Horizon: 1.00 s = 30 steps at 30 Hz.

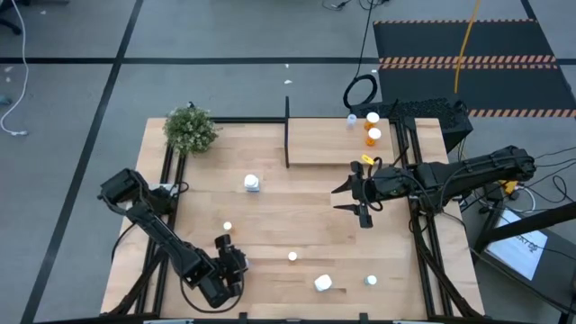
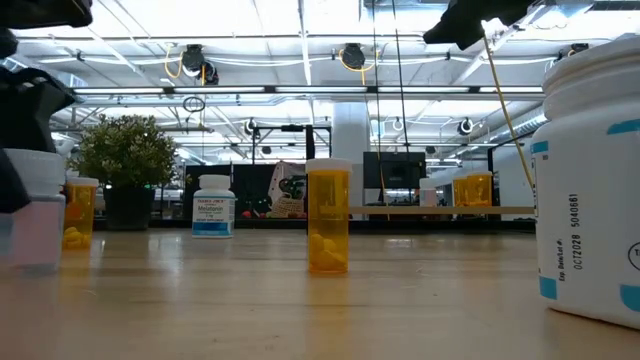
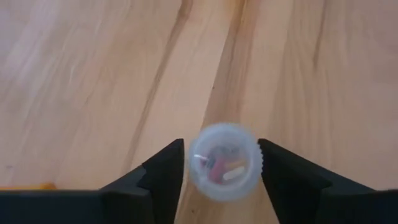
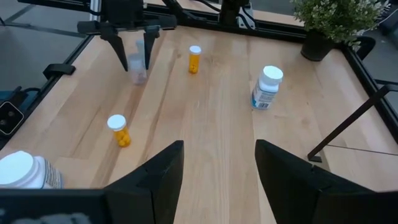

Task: Pick and place medicine bottles onto shelf by color
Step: Put the transparent pill bottle on the shelf aligned with the other transparent pill bottle

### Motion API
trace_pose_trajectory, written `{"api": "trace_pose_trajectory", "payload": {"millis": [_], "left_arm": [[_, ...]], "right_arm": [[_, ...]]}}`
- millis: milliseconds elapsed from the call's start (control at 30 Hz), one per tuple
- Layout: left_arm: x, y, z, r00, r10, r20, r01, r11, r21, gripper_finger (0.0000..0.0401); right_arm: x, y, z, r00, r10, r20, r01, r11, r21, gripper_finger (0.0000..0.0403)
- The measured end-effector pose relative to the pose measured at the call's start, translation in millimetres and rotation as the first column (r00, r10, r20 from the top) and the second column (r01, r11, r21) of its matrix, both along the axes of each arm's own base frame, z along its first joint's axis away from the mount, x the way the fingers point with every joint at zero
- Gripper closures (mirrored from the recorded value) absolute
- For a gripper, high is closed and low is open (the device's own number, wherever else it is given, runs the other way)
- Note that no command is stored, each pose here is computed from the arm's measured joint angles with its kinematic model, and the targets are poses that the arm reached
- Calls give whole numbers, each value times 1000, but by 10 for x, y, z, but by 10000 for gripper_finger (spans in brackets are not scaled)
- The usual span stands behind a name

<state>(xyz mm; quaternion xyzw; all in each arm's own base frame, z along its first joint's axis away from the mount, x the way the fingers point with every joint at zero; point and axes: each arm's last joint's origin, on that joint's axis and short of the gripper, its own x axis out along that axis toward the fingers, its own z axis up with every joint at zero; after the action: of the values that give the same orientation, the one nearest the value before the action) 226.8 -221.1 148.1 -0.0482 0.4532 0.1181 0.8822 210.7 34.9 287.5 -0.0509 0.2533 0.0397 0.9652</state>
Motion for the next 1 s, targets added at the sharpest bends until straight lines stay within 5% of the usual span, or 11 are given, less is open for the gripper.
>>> {"api": "trace_pose_trajectory", "payload": {"millis": [200,567,833,1000], "left_arm": [[99,58,11,998,-69,1,69,997,43,254],[245,315,491,962,-272,37,266,957,118,244],[331,596,1217,851,-492,183,424,850,313,244],[448,783,1521,727,-622,290,488,766,418,239]], "right_arm": [[2,0,3,1000,3,3,-3,1000,-5,209],[70,13,60,995,-1,104,-1,1000,18,209],[218,46,-54,951,8,309,-36,996,85,207],[376,83,-92,945,6,326,-55,988,143,188]]}}
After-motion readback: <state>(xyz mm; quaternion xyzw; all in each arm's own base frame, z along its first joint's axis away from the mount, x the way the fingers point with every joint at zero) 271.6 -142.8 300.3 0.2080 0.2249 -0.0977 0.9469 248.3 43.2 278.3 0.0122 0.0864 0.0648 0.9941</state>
